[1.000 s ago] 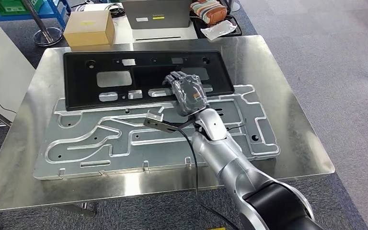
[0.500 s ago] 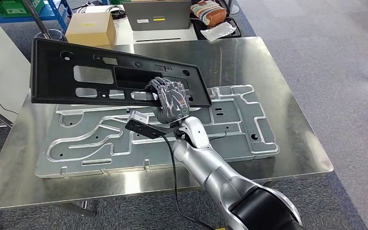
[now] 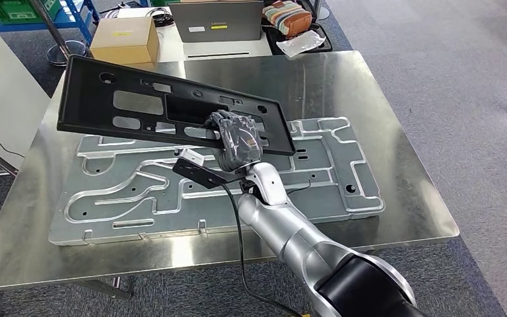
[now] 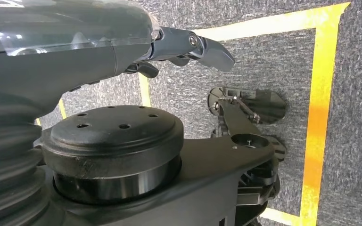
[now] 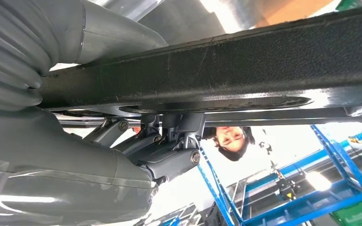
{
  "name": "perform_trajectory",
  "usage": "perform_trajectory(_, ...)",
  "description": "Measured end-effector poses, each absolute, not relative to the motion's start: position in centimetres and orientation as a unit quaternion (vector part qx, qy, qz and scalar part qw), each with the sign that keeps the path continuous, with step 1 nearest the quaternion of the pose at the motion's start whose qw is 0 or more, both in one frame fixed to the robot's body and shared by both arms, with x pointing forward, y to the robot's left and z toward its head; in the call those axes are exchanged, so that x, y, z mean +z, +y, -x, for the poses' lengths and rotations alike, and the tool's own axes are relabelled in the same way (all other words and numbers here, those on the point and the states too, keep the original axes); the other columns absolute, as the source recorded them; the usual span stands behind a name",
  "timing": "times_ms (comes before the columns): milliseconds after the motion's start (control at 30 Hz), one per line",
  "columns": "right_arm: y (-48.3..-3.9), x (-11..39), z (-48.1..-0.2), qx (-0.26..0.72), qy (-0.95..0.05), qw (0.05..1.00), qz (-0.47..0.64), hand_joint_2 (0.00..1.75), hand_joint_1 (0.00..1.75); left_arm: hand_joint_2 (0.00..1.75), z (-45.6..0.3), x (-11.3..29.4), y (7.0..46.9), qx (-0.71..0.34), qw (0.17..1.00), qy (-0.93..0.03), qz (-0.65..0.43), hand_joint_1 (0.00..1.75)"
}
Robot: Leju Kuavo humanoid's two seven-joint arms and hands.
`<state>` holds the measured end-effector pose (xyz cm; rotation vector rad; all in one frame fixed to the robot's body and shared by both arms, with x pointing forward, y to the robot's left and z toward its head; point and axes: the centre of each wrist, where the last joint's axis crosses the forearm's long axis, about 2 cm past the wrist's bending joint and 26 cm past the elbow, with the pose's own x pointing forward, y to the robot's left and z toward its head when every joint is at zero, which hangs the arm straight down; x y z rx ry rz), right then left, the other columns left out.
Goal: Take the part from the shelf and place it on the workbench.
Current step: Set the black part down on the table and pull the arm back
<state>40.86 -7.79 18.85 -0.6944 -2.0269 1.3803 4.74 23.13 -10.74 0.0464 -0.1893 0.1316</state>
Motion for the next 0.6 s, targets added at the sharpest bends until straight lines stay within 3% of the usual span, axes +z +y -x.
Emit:
perform_trajectory(67, -8.10, 18.75, -41.00, 0.525, -0.752, 0.298, 0.265, 0.00, 0.00, 1.75, -4.74, -10.74, 23.12, 0.066, 0.993, -0.093, -0.021, 0.00)
perform_trajectory(100, -8.28, 18.69, -41.08, 0.529, -0.747, 0.301, 0.266, 0.00, 0.00, 1.75, -4.74, -10.74, 23.12, 0.066, 0.993, -0.092, -0.022, 0.00)
perform_trajectory(233, -8.80, 18.40, -41.26, 0.545, -0.734, 0.308, 0.263, 0.00, 0.00, 0.00, -4.70, -10.75, 23.19, 0.085, 0.993, -0.083, -0.028, 0.00)
perform_trajectory(600, -8.80, 19.18, -41.75, 0.555, -0.729, 0.303, 0.265, 0.00, 0.00, 0.00, -4.65, -10.77, 23.30, 0.108, 0.990, -0.081, -0.035, 0.00)
